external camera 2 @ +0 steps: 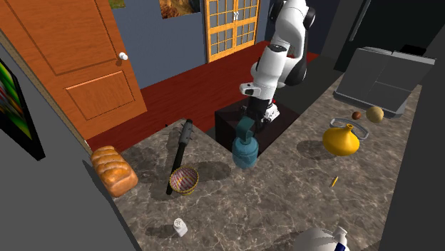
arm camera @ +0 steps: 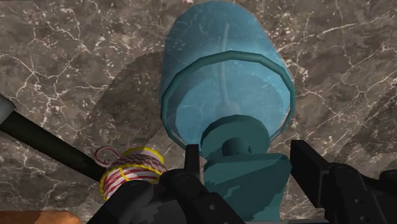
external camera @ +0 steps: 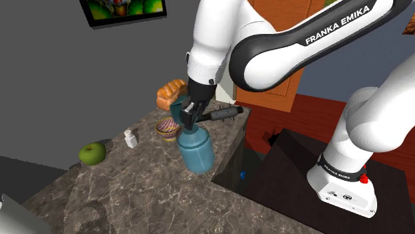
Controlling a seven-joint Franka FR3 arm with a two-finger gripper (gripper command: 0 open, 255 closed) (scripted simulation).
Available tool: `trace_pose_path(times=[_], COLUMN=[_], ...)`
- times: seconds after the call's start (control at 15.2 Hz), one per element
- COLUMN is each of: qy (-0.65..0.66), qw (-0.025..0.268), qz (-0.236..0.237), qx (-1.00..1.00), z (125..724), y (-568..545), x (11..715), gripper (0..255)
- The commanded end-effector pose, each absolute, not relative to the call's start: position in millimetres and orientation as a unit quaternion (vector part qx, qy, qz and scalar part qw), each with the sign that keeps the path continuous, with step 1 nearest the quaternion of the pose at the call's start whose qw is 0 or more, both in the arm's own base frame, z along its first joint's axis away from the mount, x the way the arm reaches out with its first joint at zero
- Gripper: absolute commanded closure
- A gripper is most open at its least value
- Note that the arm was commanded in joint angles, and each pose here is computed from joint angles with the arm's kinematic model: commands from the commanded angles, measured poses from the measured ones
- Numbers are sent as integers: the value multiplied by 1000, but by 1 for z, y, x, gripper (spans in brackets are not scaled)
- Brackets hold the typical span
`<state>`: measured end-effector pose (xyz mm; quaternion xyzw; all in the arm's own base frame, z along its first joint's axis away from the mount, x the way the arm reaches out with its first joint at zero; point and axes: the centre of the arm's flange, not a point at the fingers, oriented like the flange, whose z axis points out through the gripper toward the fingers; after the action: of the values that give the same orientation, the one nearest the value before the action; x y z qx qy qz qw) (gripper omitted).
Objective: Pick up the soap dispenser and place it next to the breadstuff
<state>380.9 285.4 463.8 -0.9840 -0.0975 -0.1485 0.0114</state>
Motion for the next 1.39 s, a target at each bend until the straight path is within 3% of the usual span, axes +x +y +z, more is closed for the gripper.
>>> trace_pose_path(times=[0.0,1.32], qy=[-98,-98], qw=[12,12], qz=[-149,-149], qx=[-984,-984], z=[475,581], y=[284,284], x=[381,381], gripper=[255,255])
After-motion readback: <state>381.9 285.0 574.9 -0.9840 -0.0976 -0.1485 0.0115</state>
